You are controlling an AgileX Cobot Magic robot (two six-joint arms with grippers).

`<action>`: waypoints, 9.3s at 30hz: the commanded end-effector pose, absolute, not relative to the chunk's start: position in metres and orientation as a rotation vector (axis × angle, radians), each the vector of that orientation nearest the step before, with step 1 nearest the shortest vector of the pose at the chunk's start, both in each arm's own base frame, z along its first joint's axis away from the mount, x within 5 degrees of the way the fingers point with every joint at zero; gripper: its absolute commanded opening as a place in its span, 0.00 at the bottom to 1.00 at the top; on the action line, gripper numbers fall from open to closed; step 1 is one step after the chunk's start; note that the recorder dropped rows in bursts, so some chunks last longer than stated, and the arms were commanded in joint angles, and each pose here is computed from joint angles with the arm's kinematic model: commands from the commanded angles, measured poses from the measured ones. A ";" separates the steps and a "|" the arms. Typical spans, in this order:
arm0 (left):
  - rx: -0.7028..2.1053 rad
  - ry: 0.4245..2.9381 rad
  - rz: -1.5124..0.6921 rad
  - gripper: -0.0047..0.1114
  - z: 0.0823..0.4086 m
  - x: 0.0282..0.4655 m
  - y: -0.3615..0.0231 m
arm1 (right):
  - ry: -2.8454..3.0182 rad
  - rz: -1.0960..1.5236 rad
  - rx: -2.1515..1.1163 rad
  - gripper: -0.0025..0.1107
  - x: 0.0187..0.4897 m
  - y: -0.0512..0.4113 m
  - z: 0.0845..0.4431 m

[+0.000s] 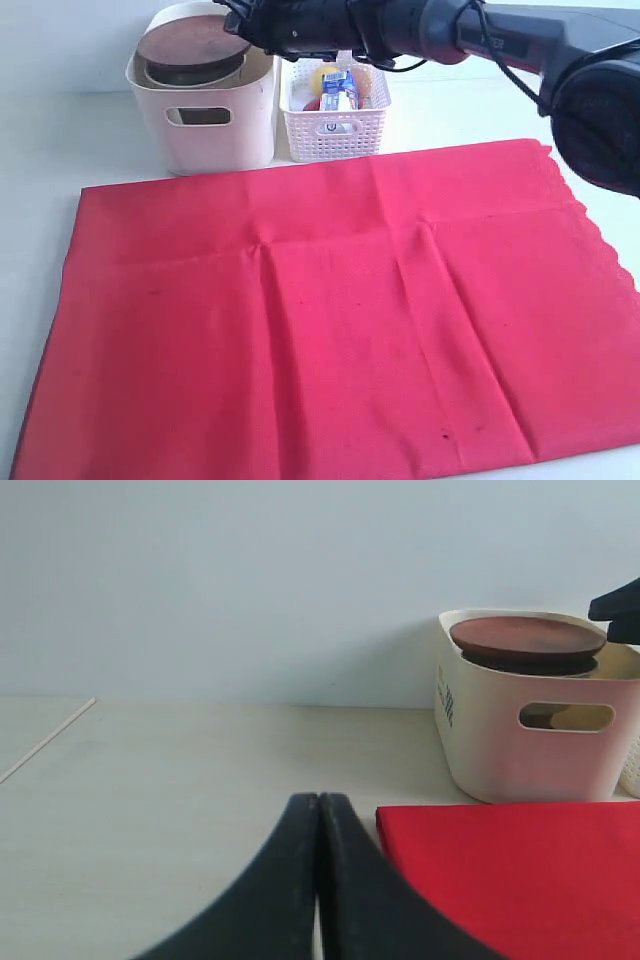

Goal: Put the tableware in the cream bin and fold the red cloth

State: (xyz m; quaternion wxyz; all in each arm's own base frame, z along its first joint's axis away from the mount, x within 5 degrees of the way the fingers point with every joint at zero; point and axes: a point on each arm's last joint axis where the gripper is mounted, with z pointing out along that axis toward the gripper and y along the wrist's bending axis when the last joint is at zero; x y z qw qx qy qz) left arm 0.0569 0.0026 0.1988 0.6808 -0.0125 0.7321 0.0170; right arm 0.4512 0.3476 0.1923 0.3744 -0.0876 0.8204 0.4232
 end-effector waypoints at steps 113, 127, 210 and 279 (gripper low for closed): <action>0.337 2.517 -0.228 0.05 0.070 0.232 -0.014 | 2.130 0.315 -0.088 0.02 0.171 0.055 0.180; 0.298 2.547 0.076 0.05 0.118 0.276 0.006 | 2.207 0.320 -0.059 0.02 0.170 0.055 0.175; 1.077 2.183 -0.145 0.62 0.201 0.245 -0.342 | 2.034 0.138 -0.322 0.02 0.164 0.070 0.264; 1.389 2.236 -0.212 0.07 0.090 0.191 -0.302 | 2.338 0.147 -0.363 0.02 0.185 0.089 0.196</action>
